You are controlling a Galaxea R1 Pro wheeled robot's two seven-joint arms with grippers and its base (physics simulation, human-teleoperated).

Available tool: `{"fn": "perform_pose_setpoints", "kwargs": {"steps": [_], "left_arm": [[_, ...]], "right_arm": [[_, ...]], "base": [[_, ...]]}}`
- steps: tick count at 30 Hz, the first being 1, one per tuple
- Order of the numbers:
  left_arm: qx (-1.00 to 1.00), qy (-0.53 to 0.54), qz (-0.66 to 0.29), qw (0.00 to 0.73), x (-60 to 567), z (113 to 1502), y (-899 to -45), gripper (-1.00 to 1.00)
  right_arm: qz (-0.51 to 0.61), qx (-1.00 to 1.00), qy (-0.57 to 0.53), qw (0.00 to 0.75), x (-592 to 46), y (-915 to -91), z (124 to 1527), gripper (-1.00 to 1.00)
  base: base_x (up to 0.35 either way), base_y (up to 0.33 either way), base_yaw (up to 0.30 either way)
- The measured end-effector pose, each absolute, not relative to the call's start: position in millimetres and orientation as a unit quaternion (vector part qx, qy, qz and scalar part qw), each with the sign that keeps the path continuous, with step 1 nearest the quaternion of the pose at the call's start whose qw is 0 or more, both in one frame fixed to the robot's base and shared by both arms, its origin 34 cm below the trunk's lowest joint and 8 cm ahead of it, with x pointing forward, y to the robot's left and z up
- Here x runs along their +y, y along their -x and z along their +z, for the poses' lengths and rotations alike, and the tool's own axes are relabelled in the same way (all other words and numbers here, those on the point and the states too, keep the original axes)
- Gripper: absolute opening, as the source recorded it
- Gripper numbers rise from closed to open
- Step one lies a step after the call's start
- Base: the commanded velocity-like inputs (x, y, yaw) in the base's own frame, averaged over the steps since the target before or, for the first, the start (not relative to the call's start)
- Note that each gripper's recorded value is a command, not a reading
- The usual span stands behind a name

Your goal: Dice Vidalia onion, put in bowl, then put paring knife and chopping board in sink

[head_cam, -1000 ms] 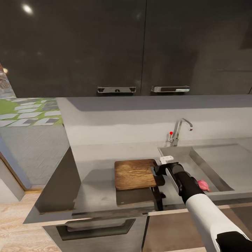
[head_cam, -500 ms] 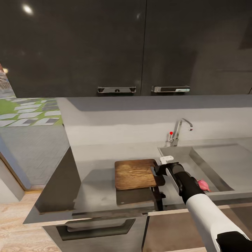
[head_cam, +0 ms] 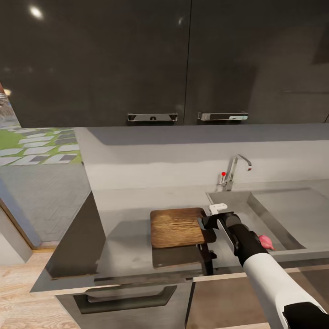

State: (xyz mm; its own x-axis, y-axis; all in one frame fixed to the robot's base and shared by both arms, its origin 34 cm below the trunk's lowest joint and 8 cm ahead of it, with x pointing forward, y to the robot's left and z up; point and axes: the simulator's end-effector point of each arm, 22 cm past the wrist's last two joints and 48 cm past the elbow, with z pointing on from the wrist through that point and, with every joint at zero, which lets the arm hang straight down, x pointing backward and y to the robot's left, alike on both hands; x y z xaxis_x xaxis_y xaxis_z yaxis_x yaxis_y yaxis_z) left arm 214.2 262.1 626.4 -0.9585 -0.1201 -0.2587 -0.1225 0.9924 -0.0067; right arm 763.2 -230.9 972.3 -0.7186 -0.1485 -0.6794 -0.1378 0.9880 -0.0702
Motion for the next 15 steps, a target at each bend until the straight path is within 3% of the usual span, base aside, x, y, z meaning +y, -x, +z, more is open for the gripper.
{"fn": "perform_pose_setpoints", "kwargs": {"steps": [15], "left_arm": [[0.994, 0.060, 0.007, 0.088, 262.3, 620.0, -173.1, 1.00]], "right_arm": [[-0.007, 0.926, 0.077, 0.371, -232.4, -763.8, 968.2, -1.00]], "base": [[0.000, 0.000, 0.000]]}}
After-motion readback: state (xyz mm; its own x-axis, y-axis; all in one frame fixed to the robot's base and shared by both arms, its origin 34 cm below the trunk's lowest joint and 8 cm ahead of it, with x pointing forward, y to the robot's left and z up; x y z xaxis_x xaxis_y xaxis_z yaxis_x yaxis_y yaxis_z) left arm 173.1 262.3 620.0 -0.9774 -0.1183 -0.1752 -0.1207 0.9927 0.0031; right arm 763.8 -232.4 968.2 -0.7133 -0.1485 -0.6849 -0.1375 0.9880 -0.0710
